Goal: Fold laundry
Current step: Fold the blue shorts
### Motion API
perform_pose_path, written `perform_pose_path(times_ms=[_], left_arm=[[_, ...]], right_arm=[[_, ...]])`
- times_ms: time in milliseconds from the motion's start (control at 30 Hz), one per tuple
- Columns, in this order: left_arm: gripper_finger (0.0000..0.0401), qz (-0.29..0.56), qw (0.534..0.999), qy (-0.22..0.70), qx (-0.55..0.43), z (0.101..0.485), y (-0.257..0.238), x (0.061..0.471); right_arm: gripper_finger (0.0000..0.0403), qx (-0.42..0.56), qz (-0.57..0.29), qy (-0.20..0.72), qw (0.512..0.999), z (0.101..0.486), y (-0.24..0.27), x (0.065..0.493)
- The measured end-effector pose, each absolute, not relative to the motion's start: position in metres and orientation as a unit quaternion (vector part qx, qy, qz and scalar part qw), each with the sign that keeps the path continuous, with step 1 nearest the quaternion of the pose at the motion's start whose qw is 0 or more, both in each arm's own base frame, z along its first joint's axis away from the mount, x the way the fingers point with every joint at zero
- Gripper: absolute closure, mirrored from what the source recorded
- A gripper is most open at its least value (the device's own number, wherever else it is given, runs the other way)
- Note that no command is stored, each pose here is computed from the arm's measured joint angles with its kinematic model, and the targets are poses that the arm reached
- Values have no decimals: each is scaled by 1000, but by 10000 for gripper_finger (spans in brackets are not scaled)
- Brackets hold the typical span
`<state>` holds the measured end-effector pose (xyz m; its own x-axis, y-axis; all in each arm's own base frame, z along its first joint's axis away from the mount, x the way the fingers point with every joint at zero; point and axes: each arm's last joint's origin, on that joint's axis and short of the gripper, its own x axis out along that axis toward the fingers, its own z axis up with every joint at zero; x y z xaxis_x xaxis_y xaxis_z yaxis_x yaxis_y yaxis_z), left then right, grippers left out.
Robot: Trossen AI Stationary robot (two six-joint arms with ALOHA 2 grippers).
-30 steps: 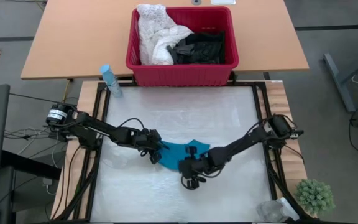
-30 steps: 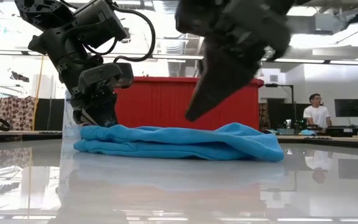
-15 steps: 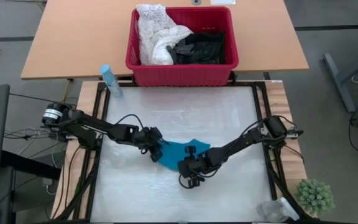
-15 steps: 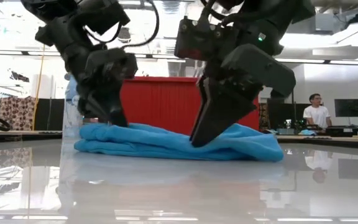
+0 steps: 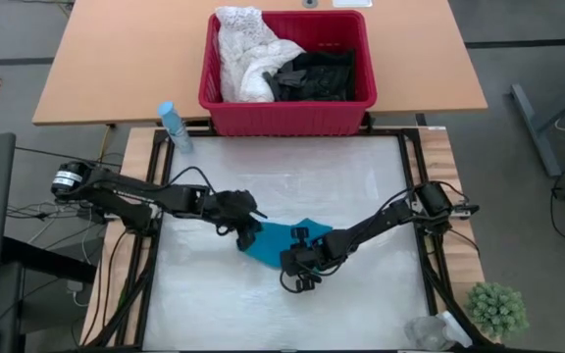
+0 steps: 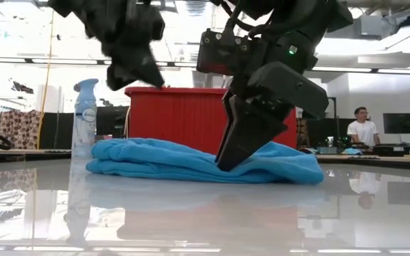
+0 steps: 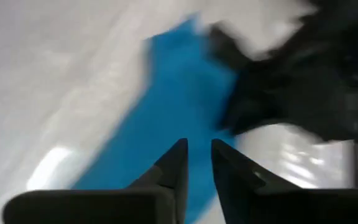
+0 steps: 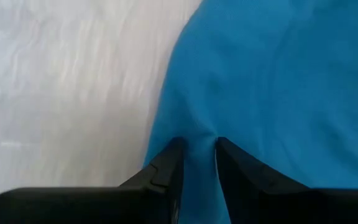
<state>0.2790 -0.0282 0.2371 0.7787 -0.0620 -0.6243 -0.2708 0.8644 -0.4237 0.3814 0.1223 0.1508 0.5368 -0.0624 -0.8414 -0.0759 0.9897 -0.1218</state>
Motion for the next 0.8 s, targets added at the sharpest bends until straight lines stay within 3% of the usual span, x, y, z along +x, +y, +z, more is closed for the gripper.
perform_pose_path(times_ms=[133,500,800], left_arm=[[319,-4,918,310,-247,240,-56,281],[334,91,919,298,-240,206,-93,293],[335,128,887,344,-281,159,-108,305]], right_arm=[[283,-74,21,477,876,154,122,382],[283,-72,32,431,899,205,103,375],[249,-30,14,461,887,203,46,382]])
